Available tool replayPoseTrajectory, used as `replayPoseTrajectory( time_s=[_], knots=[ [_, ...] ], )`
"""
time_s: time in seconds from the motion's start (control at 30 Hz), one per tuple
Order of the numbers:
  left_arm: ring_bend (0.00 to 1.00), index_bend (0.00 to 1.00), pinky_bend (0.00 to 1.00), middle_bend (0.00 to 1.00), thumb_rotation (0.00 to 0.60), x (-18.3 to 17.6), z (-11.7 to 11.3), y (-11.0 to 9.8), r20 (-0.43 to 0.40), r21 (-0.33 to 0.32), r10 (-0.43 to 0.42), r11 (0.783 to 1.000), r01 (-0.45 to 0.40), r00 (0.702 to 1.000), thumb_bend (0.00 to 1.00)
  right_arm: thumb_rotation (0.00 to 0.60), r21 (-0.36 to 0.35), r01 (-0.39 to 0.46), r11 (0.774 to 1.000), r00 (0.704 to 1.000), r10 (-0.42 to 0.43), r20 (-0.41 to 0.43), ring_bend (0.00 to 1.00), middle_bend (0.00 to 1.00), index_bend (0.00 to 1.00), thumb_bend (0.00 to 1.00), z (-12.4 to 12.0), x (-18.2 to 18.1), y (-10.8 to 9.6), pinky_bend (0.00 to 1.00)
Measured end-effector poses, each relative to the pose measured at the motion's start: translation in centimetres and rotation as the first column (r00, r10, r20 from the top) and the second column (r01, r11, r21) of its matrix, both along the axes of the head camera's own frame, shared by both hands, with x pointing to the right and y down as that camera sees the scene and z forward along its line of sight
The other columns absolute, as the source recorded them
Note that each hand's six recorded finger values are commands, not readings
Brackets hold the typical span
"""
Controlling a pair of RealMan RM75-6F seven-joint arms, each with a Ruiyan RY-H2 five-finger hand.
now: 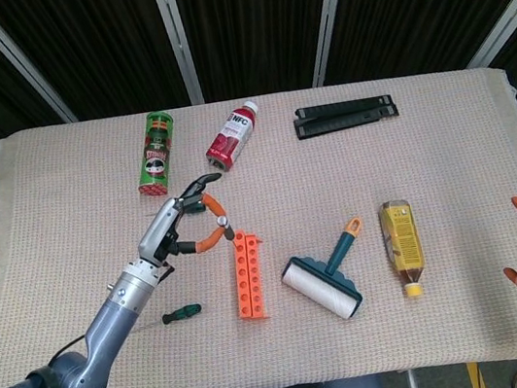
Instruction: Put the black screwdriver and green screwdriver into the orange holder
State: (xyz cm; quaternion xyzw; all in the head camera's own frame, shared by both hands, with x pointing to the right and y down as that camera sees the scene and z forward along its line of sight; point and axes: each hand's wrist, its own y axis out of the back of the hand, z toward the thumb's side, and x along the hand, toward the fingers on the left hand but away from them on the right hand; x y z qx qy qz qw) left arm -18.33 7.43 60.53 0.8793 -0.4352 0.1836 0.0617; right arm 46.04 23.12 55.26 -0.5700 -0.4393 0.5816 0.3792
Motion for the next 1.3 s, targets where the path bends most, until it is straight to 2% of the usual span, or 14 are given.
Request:
replayPoseTrajectory(
  time_s=[0.8,1.3],
  knots=[
    [0.00,0.64,0.00,0.08,0.582,0.4,1.5,0.1,0.026,-0.026,0.007,1.000,-0.006,1.000,0.62,0.600,-0.005,-0.007,1.000,1.000,0.007,-0.004,0.00,0.00,0.01,0.00,0.1,0.1,0.0,0.00],
    [0.00,0.64,0.00,0.08,0.582,0.3,2.8,1.2,0.072,-0.034,0.049,0.998,-0.046,0.996,0.62,0.600,-0.007,-0.011,1.000,1.000,0.011,-0.003,0.00,0.00,0.01,0.00,0.2,0.2,-0.1,0.00]
  ],
)
